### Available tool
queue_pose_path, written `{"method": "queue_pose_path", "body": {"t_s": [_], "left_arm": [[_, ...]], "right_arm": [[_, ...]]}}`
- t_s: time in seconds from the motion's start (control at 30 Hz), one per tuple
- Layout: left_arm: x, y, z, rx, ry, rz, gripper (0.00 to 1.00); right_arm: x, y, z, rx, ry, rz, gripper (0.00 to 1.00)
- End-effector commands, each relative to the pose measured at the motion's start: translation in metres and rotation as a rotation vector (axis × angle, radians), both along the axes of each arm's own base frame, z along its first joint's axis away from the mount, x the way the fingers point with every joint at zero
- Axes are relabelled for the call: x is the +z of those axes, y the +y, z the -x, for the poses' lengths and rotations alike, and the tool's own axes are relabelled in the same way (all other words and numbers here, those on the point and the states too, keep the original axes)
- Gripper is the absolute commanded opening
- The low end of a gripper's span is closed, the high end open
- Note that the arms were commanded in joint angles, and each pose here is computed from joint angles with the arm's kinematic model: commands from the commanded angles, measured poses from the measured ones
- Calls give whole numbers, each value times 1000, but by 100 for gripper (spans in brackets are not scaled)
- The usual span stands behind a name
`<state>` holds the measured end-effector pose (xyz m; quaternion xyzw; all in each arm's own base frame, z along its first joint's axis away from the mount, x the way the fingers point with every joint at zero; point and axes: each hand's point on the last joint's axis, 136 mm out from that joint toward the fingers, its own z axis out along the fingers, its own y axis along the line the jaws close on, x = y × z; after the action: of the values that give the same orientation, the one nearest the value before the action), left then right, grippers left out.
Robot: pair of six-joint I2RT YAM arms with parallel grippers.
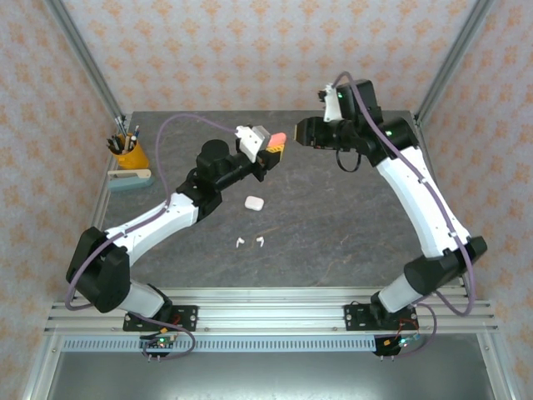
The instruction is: Insert the wireless bluetooth earbuds into the charging case
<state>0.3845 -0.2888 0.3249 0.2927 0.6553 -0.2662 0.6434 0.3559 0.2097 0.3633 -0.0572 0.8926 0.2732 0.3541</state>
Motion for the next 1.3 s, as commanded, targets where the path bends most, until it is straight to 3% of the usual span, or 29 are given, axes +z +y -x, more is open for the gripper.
{"method": "queue_pose_path", "body": {"t_s": [0.0, 0.43, 0.9, 1.27], "left_arm": [[18, 3, -10, 33, -30, 46, 0], [-73, -28, -64, 66, 387, 32, 0], [-192, -95, -139, 142, 984, 157, 0], [-250, -99, -165, 243, 1180, 112, 0]], "right_arm": [[-13, -32, -25, -202, -4, 0, 44], [-106, -80, -22, -465, 91, 86, 45], [-130, -114, -21, -567, 120, 123, 44], [-143, -116, -23, -586, 138, 128, 44]]}}
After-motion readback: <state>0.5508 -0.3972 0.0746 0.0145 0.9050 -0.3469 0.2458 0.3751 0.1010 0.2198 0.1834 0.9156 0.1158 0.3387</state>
